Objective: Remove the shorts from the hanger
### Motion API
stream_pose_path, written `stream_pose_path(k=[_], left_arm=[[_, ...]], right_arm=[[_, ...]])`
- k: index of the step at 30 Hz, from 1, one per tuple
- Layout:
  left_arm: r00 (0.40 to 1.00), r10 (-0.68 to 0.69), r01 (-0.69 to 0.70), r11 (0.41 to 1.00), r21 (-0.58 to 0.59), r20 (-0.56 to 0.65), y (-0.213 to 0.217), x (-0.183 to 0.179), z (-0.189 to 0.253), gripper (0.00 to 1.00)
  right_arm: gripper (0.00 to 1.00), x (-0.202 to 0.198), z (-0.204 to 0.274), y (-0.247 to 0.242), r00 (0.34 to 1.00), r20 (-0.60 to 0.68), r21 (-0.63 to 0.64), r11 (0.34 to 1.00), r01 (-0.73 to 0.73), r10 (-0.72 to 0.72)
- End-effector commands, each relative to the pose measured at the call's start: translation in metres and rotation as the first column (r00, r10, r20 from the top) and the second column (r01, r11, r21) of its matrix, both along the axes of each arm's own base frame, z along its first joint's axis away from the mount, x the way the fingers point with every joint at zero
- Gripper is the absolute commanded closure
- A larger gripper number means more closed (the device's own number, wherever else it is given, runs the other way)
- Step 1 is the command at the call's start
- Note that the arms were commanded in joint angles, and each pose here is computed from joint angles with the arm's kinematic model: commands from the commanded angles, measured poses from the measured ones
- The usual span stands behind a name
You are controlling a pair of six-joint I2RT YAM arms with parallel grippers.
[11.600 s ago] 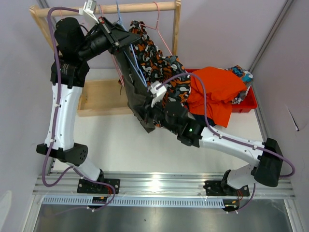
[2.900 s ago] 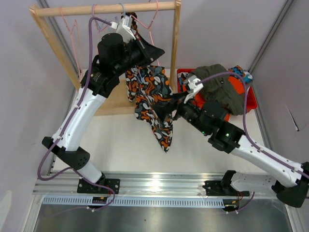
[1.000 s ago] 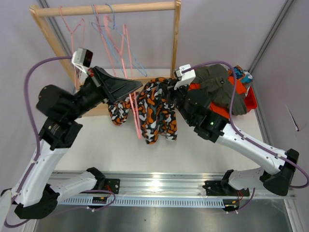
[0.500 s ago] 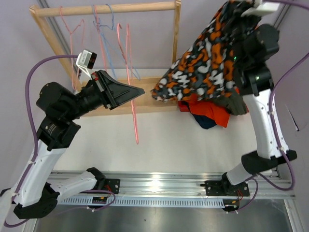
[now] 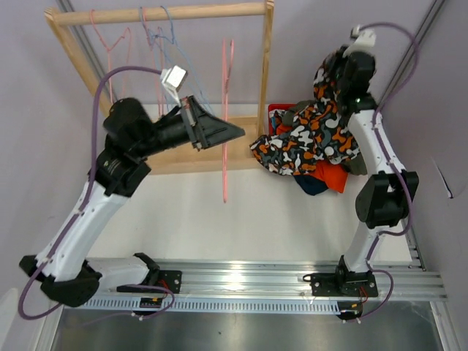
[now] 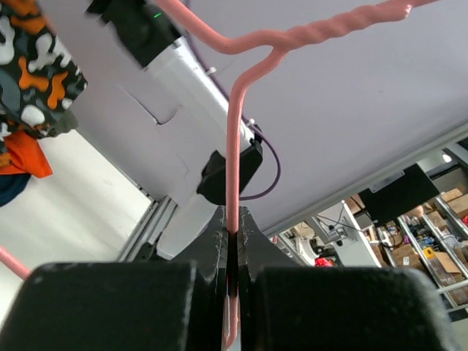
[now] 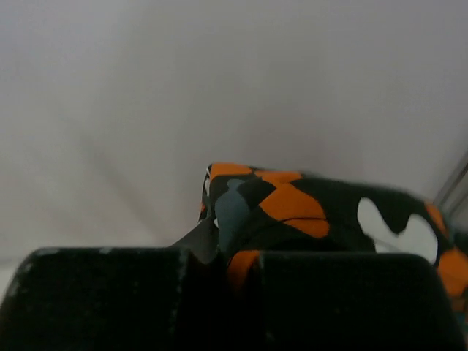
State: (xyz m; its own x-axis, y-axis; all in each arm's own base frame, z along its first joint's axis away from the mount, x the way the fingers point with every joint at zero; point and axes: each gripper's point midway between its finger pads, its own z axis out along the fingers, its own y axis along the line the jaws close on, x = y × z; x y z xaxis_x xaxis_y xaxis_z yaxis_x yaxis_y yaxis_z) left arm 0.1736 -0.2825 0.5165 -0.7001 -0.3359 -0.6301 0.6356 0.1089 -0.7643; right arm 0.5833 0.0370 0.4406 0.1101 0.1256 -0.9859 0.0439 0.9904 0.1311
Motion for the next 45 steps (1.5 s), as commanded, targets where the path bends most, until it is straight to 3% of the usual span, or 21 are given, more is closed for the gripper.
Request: stream_pose_path(k=[1, 2, 3, 4, 5, 7, 14, 18, 19, 20, 23, 29, 34, 35, 38, 39, 42, 45], left_arm=[[0.993, -0.03, 0.031, 0.999, -0.012, 0.113, -0.013, 0.012, 0.028, 1.0], [0.994, -0.033, 0.035, 0.999, -0.009, 0.106, -0.018, 0.02, 0.028, 1.0], [0.994, -0.038, 0.039, 0.999, -0.01, 0.098, -0.027, 0.036, 0.029, 1.0], [0.995, -0.04, 0.042, 0.999, -0.012, 0.094, -0.032, 0.044, 0.03, 1.0], [0.992, -0.037, 0.042, 0.998, -0.037, 0.119, -0.032, 0.048, 0.044, 1.0], [0.997, -0.024, 0.027, 0.999, -0.04, 0.078, -0.042, 0.082, 0.035, 1.0], [0.987, 0.16, -0.16, 0.985, -0.056, -0.019, -0.035, 0.187, 0.021, 1.0], [0.971, 0.231, -0.235, 0.97, -0.068, -0.059, -0.033, 0.236, 0.011, 1.0], [0.969, 0.246, -0.249, 0.964, -0.095, -0.035, -0.03, 0.24, 0.027, 1.0], [0.962, 0.261, -0.267, 0.961, -0.076, -0.076, -0.035, 0.264, 0.007, 1.0], [0.953, 0.278, -0.29, 0.951, -0.104, -0.122, -0.035, 0.291, 0.003, 1.0], [0.925, 0.319, -0.342, 0.936, -0.087, -0.207, -0.032, 0.307, -0.023, 1.0], [0.919, 0.319, -0.345, 0.935, -0.085, -0.23, -0.026, 0.291, -0.029, 0.99], [0.924, 0.312, -0.337, 0.937, -0.09, -0.222, -0.027, 0.287, -0.026, 0.95], [0.936, 0.284, -0.305, 0.949, -0.077, -0.206, -0.032, 0.268, -0.023, 0.54], [0.941, 0.279, -0.297, 0.952, -0.071, -0.192, -0.033, 0.263, -0.021, 0.33], [0.958, 0.232, -0.247, 0.965, -0.081, -0.167, -0.038, 0.239, -0.01, 0.15], [0.975, 0.163, -0.178, 0.98, -0.086, -0.154, -0.043, 0.209, -0.004, 0.1]], right_arm=[[0.82, -0.003, -0.102, 0.025, 0.98, -0.156, 0.185, 0.978, -0.092, 0.122], [0.48, -0.009, -0.127, 0.033, 0.967, -0.193, 0.222, 0.967, -0.122, 0.166], [0.26, -0.02, -0.123, 0.04, 0.967, -0.147, 0.253, 0.953, -0.167, 0.209], [0.04, -0.038, -0.18, 0.047, 0.943, -0.239, 0.287, 0.945, -0.159, 0.232], [0.01, -0.049, -0.19, 0.052, 0.938, -0.236, 0.331, 0.929, -0.167, 0.253], [0.01, -0.081, -0.213, 0.06, 0.929, -0.245, 0.357, 0.916, -0.18, 0.278], [0.0, -0.166, -0.22, 0.071, 0.906, -0.234, 0.398, 0.885, -0.243, 0.354], [0.01, -0.212, -0.213, 0.082, 0.888, -0.194, 0.426, 0.851, -0.307, 0.417], [0.01, -0.221, -0.212, 0.086, 0.883, -0.186, 0.431, 0.843, -0.322, 0.432], [0.01, -0.235, -0.204, 0.091, 0.878, -0.163, 0.427, 0.834, -0.349, 0.45], [0.01, -0.264, -0.223, 0.112, 0.843, -0.214, 0.417, 0.827, -0.378, 0.494], [0.01, -0.301, -0.237, 0.129, 0.809, -0.25, 0.398, 0.818, -0.415, 0.533], [0.01, -0.309, -0.238, 0.129, 0.803, -0.252, 0.397, 0.814, -0.424, 0.541], [0.01, -0.31, -0.237, 0.131, 0.799, -0.252, 0.398, 0.811, -0.429, 0.546], [0.01, -0.313, -0.231, 0.133, 0.798, -0.242, 0.403, 0.805, -0.435, 0.552], [0.01, -0.314, -0.227, 0.133, 0.799, -0.235, 0.402, 0.804, -0.438, 0.553], [0.01, -0.318, -0.213, 0.132, 0.811, -0.22, 0.39, 0.811, -0.436, 0.542], [0.01, -0.323, -0.198, 0.122, 0.835, -0.212, 0.364, 0.834, -0.415, 0.508]])
